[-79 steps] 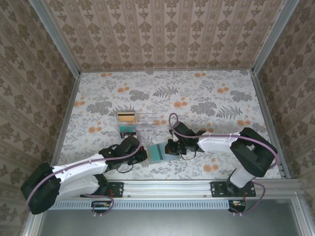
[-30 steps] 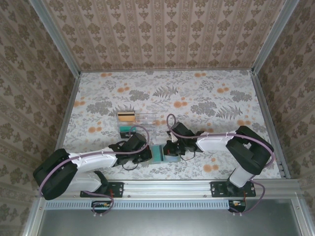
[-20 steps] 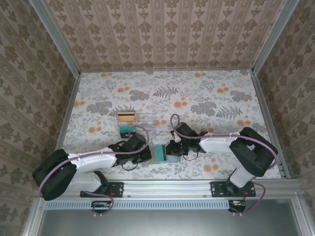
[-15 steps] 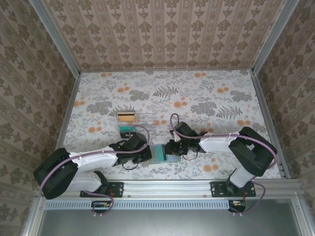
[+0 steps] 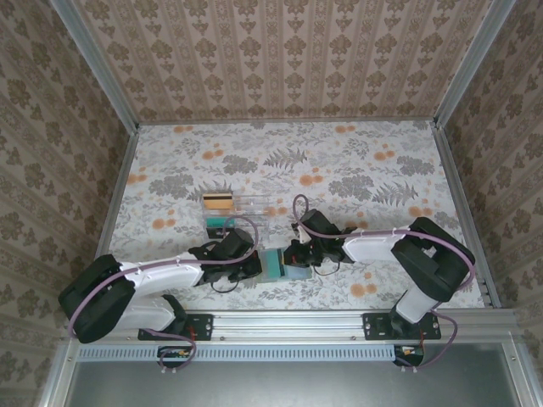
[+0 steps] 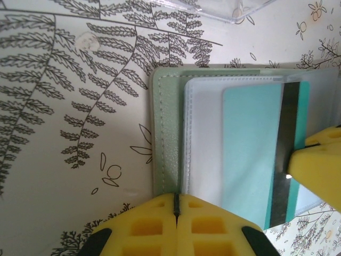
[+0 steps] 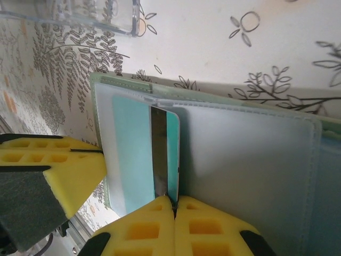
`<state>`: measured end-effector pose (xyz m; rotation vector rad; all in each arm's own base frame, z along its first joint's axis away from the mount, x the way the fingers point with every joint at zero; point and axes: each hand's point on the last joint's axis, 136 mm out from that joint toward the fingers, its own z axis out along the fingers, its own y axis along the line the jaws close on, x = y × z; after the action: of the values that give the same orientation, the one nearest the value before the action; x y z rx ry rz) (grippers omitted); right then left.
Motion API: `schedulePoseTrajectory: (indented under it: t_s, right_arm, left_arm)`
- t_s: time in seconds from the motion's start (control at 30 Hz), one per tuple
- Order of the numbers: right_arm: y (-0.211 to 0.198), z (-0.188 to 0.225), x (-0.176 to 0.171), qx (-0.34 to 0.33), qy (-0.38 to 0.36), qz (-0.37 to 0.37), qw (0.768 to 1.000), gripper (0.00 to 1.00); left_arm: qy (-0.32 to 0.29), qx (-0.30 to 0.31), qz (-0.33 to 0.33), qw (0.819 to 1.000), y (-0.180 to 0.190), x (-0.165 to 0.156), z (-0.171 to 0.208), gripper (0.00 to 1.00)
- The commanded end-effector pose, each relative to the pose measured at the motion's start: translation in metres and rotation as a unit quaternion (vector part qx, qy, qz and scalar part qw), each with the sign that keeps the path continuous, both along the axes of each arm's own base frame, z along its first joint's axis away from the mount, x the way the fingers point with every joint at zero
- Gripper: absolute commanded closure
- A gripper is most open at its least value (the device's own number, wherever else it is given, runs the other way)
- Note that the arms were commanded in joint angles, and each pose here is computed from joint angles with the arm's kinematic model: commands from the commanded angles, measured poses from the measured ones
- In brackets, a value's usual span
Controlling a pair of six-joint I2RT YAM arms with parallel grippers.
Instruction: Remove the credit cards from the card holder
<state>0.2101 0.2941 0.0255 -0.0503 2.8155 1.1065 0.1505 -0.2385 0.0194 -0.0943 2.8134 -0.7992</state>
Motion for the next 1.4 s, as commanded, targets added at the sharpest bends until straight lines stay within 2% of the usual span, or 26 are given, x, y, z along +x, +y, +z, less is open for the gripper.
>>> schedulePoseTrajectory:
  t_s: [0.0,0.33,0.6,0.63,0.73,0.77,1.07,1.2,1.37]
  right_arm:
    - [-0.032,-0.013,-0.005,-0.043,0.009,-0.021,0.999,0.99]
    - [-0.061,0.005,-0.007,-0.038,-0.009,-0.031,0.999,1.00]
    - [-0.069,0.045,-0.001,-0.022,-0.055,-0.034,0.998,1.00]
    - [-0.069,0.049,0.000,-0.021,-0.059,-0.033,0.997,1.00]
    - [-0.068,0.065,0.005,-0.012,-0.075,-0.032,0.997,1.00]
    - [-0.067,0.072,0.007,-0.006,-0.082,-0.032,0.996,1.00]
    - [-0.057,0.139,0.037,0.054,-0.146,-0.037,0.987,1.00]
    - [-0.054,0.161,0.050,0.076,-0.166,-0.040,0.982,1.00]
    - [-0.047,0.181,0.065,0.111,-0.181,-0.044,0.976,1.00]
  left_arm:
    - [0.009,0.025,-0.011,1.000,0.009,-0.008,-0.007,1.00]
    - [0.003,0.022,-0.015,1.000,0.007,-0.003,0.001,1.00]
    - [-0.018,0.010,-0.018,1.000,0.005,0.009,0.028,0.99]
    - [-0.023,0.006,-0.018,1.000,0.005,0.012,0.035,0.92]
    - [-0.048,-0.015,-0.013,0.999,0.002,0.027,0.065,0.55]
    - [-0.057,-0.025,-0.010,0.998,0.001,0.033,0.077,0.50]
    - [-0.128,-0.131,0.004,0.983,-0.009,0.085,0.173,0.35]
    - [-0.140,-0.165,0.001,0.976,-0.017,0.098,0.197,0.31]
    - [-0.137,-0.205,-0.002,0.969,-0.027,0.105,0.206,0.33]
